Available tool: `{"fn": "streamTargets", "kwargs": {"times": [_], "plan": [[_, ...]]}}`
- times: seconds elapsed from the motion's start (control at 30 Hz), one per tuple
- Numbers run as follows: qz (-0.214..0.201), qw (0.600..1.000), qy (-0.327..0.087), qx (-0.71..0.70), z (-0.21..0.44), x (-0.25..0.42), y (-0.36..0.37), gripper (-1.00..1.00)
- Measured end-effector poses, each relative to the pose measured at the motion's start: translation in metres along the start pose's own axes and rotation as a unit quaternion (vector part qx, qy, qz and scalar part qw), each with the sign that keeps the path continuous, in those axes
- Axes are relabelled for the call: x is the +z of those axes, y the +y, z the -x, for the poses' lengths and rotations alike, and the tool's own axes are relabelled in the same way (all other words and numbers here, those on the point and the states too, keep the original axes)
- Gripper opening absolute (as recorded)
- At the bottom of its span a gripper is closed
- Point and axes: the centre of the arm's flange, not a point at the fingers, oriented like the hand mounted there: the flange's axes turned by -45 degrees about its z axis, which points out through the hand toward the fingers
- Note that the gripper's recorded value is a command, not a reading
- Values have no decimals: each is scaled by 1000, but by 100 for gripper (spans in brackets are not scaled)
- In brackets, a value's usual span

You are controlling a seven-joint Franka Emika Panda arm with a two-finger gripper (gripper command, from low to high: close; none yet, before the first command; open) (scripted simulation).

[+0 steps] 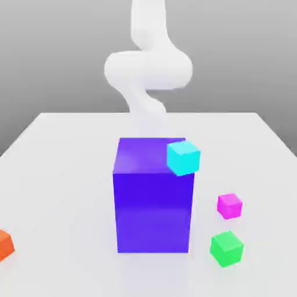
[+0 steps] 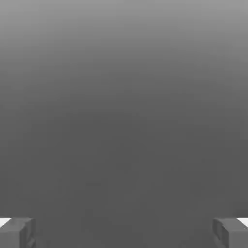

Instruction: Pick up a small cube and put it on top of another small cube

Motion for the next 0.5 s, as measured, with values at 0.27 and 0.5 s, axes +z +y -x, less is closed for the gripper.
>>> {"fn": "streamTargets", "kwargs": {"times": [0.27, 0.5], "plan": [[-97, 952, -102, -272, 81, 159, -108, 0], [-186, 836, -163, -491, 205, 239, -193, 0]]}}
